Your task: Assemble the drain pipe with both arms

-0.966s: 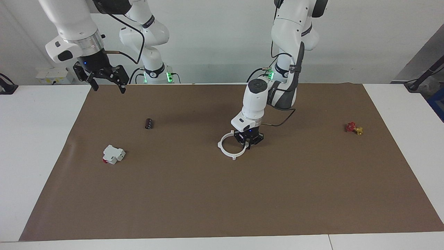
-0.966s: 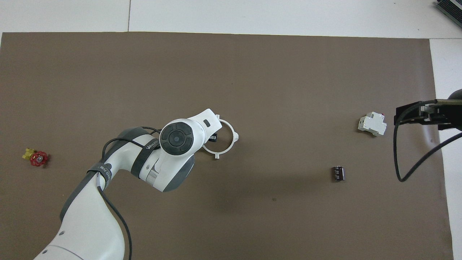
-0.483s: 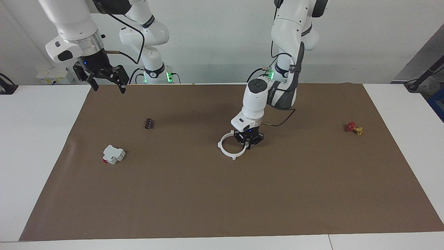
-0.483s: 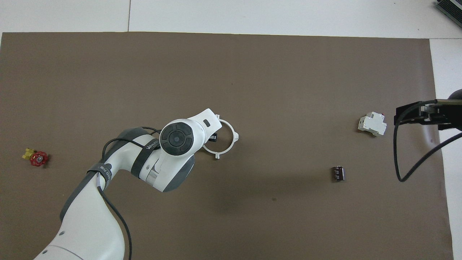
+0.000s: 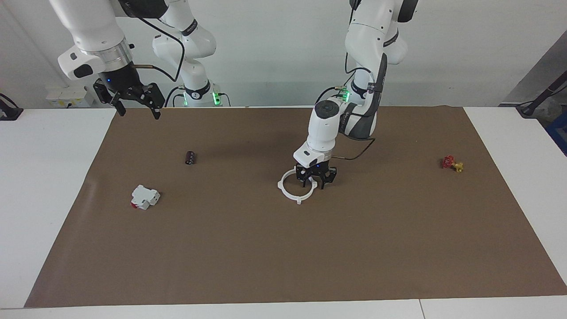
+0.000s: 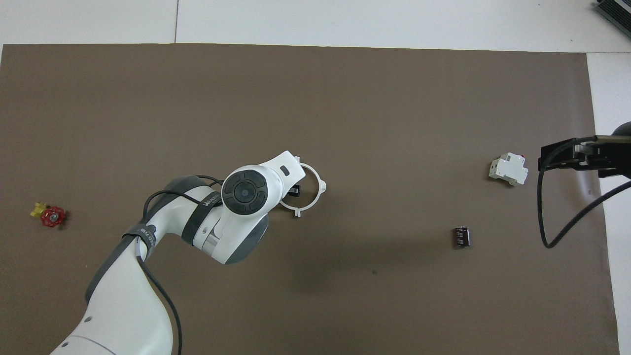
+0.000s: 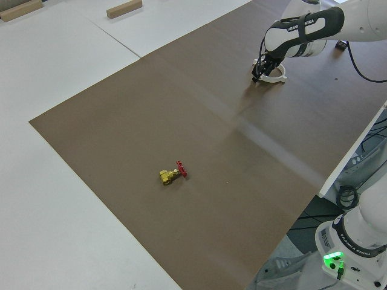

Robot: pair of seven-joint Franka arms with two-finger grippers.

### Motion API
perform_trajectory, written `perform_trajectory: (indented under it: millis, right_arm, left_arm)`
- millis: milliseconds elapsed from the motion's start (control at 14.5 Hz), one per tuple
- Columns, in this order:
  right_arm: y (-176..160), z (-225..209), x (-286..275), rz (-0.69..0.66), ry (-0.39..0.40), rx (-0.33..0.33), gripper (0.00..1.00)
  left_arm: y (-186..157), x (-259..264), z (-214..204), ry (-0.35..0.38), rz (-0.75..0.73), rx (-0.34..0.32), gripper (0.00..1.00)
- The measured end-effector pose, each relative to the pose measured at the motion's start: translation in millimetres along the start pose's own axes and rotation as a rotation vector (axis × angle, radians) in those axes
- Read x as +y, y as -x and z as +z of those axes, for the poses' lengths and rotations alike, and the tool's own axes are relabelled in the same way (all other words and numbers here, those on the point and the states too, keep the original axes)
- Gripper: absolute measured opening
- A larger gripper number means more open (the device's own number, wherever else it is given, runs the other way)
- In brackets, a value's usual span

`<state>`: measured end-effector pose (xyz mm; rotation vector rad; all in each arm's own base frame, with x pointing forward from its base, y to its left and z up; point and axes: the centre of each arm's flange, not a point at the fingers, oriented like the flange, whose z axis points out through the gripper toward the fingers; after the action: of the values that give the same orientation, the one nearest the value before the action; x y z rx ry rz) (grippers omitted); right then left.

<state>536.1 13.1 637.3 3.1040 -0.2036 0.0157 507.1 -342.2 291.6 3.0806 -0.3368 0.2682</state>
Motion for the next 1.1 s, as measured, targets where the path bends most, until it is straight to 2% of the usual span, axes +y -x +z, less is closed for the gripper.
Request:
perform_trajectory:
  millis: [69, 138, 414, 552, 1103]
  right_arm:
    - [0, 0, 0, 0.000, 0.000, 0.000, 1.00]
    - [0, 0, 0, 0.000, 0.000, 0.000, 1.00]
    - [0, 0, 0, 0.000, 0.000, 0.000, 1.00]
    - [0, 0, 0, 0.000, 0.000, 0.000, 1.00]
    - [0, 0, 0, 0.000, 0.000, 0.000, 1.00]
  left_arm:
    - [-1, 0, -2, 0.001, -0.001, 0.003, 0.94]
    - [-4, 0, -6, 0.001, -0.002, 0.006, 1.00]
    - [-15, -9, -48, -0.017, -0.022, -0.004, 1.00]
    - [-22, -34, -77, -0.031, -0.053, -0.010, 1.00]
    - [-28, -204, -157, -0.079, 0.034, -0.102, 1.00]
